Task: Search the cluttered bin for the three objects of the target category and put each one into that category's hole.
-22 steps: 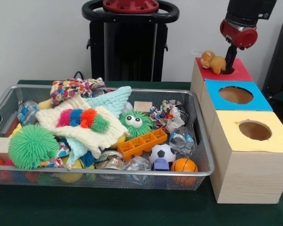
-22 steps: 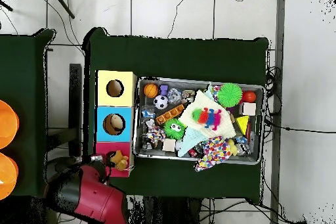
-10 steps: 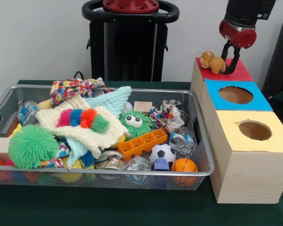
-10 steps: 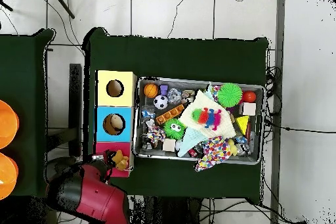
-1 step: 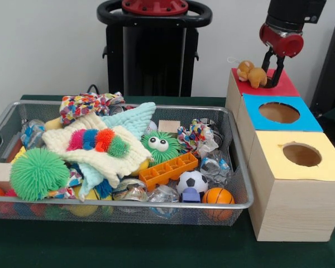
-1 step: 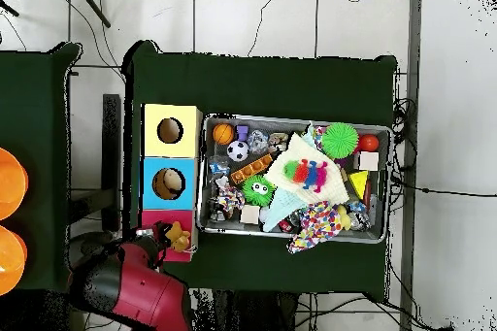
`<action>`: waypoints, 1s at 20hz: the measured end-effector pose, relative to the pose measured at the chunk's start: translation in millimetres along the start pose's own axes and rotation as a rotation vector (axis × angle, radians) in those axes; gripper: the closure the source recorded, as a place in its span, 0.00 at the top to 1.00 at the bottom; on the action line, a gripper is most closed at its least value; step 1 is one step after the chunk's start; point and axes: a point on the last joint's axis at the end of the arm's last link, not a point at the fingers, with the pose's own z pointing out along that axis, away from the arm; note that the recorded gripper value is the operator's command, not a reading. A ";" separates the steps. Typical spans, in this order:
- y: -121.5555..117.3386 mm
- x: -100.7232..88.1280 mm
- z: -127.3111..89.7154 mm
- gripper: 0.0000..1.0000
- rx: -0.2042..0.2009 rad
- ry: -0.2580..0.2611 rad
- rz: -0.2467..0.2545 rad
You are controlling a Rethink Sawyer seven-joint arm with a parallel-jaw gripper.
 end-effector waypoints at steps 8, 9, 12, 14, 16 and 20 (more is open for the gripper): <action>0.0 0.0 0.0 1.00 0.000 0.000 0.000; 0.0 0.0 0.0 1.00 0.000 0.000 0.000; 0.3 0.1 -0.7 1.00 -0.001 0.001 0.000; 0.8 0.1 -1.7 1.00 -0.004 0.001 0.000; 1.3 -0.1 -2.7 1.00 -0.006 0.003 0.001; 3.4 -1.3 -6.2 0.00 -0.013 0.006 0.005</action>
